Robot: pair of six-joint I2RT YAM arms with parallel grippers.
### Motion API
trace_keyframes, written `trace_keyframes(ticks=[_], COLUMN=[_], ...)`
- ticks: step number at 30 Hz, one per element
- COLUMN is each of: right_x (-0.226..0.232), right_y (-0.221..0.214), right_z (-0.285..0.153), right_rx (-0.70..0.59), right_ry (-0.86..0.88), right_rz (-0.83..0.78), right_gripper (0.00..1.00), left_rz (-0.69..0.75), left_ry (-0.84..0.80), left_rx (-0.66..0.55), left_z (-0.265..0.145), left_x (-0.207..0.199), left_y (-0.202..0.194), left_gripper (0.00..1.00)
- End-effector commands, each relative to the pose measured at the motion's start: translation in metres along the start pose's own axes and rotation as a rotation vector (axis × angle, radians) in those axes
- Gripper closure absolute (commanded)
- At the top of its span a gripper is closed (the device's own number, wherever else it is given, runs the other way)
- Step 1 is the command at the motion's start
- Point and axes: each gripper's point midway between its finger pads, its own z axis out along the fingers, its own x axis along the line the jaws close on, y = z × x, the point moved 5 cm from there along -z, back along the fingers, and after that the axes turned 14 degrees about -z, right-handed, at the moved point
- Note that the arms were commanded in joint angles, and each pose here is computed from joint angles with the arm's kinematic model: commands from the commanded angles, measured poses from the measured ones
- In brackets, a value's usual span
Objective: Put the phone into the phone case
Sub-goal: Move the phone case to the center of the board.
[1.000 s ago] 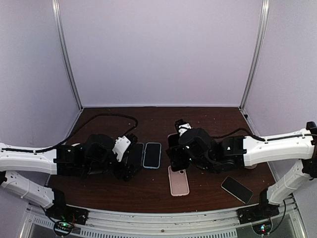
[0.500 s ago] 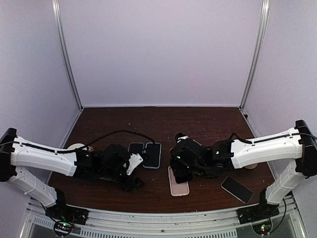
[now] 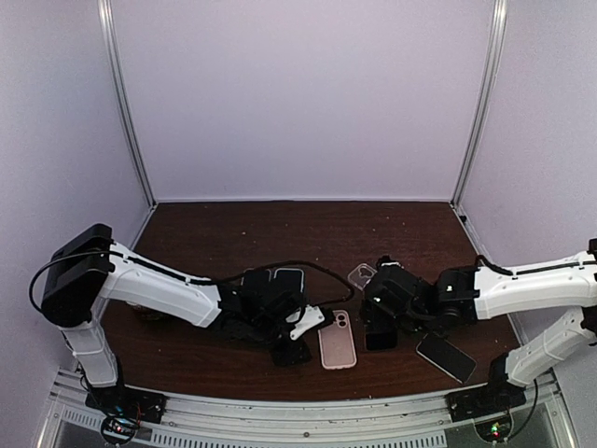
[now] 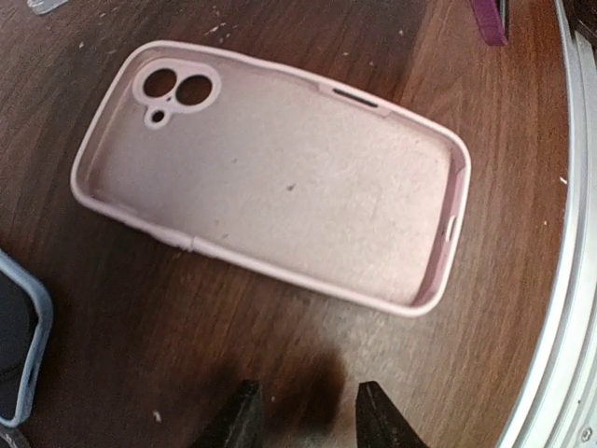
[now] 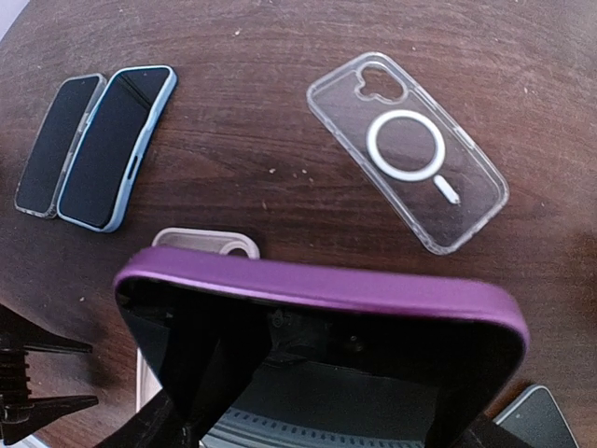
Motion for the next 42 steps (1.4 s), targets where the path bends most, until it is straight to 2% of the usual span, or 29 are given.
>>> trace_keyframes(ticks=[1,8,12,18,22,25,29,32,36,42], right_x=[-0.017,-0.044,-0.043,-0.03,-0.006,0.013,0.031,0.048,0.063,0.07], right_y=[-0.003,-0.004,0.0,0.009,0.027,0.039,0.046,0.044,0.036,0.023], right_z=[-0.01,-0.011,-0.012,-0.009,-0.005,-0.001,0.008,0.021,0.032,0.044], right_rx=[-0.026,-0.006,-0.015,0.016,-0.007,-0.045,-0.047,-0.026,0.05,0.138], right_ry=[0.018,0.014,0.06,0.097,0.191,0.225,0.234,0.26,0.266,0.209], right_rz=[0.064,0.061,0.051,-0.057,-0.107,-0.135,-0.148,-0.146,-0.151,-0.207], right_gripper=[0.78,0.77,0.77,0.79,0.83,0.85,0.87,0.9,0.9,0.91], left_rz=[0.049,0.078,0.076,0.063,0.009,-0.128,-0.349,-0.432,-0.404,-0.371], left_ry=[-0.033,-0.047,-0.079,-0.122,-0.102,-0.043,0.014,0.059,0.171,0.211], left_rx=[0.02,0.127,0.137,0.04,-0.106,-0.145,-0.169,-0.23,-0.285,-0.314], left_z=[0.016,0.045,0.049,0.022,-0.018,-0.04,-0.057,-0.07,-0.086,-0.093], left_x=[-0.011,-0.023,-0.029,-0.038,-0.026,0.002,0.045,0.067,0.082,0.086], left_y=[0.015,0.015,0.023,0.041,0.057,0.059,0.046,0.037,0.035,0.038], left_gripper=[0.62,0.66,0.67,0.71,0.66,0.59,0.55,0.53,0.5,0.49])
